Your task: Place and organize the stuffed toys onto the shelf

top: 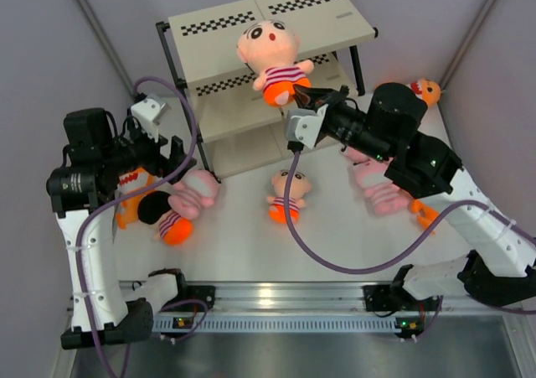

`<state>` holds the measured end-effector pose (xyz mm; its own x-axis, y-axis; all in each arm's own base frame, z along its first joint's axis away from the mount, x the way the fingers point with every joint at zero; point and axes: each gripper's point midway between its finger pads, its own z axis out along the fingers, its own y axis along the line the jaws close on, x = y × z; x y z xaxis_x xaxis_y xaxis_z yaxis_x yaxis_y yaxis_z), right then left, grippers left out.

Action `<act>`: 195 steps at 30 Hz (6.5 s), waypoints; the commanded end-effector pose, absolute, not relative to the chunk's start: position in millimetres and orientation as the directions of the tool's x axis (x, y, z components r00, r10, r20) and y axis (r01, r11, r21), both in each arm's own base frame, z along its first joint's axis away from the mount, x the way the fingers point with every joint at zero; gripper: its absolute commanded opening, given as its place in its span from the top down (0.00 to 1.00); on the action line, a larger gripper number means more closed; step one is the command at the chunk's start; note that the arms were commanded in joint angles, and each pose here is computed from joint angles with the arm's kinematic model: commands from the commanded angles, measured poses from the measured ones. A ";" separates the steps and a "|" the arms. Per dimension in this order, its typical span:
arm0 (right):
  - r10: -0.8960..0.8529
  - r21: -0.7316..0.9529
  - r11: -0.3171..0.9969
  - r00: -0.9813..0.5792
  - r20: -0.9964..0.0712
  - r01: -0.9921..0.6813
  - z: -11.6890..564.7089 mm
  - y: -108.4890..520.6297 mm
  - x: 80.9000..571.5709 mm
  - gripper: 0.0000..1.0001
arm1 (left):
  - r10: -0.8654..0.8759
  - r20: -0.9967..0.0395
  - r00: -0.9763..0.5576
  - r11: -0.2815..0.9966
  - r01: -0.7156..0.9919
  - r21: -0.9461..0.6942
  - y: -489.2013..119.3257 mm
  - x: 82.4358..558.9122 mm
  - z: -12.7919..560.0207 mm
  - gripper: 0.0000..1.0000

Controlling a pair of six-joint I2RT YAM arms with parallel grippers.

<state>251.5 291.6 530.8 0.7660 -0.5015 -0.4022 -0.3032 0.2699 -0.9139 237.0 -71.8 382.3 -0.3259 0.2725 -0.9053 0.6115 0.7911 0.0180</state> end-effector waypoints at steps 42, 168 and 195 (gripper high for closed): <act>-0.741 -0.957 0.284 0.621 -0.254 -0.052 553.1 192.7 466.1 0.74 | 0.302 -0.853 -0.427 0.796 0.605 -0.021 -64.5 245.5 337.9 0.02; -0.288 -0.578 0.466 0.503 -0.815 -0.670 396.9 336.3 208.7 0.34 | 0.280 -0.797 0.536 0.300 0.739 0.603 -132.1 330.4 537.8 1.00; -0.300 -0.455 0.482 0.347 -0.889 -0.749 331.9 329.9 216.7 0.33 | 0.128 -0.883 0.451 0.484 0.749 0.453 -118.4 431.7 542.2 0.21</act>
<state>218.0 334.3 314.7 0.3447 -0.3617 -0.8662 -0.7502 0.4486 -0.4858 452.8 -118.0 519.3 0.4025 0.1576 -0.9017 0.7532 0.5029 0.4241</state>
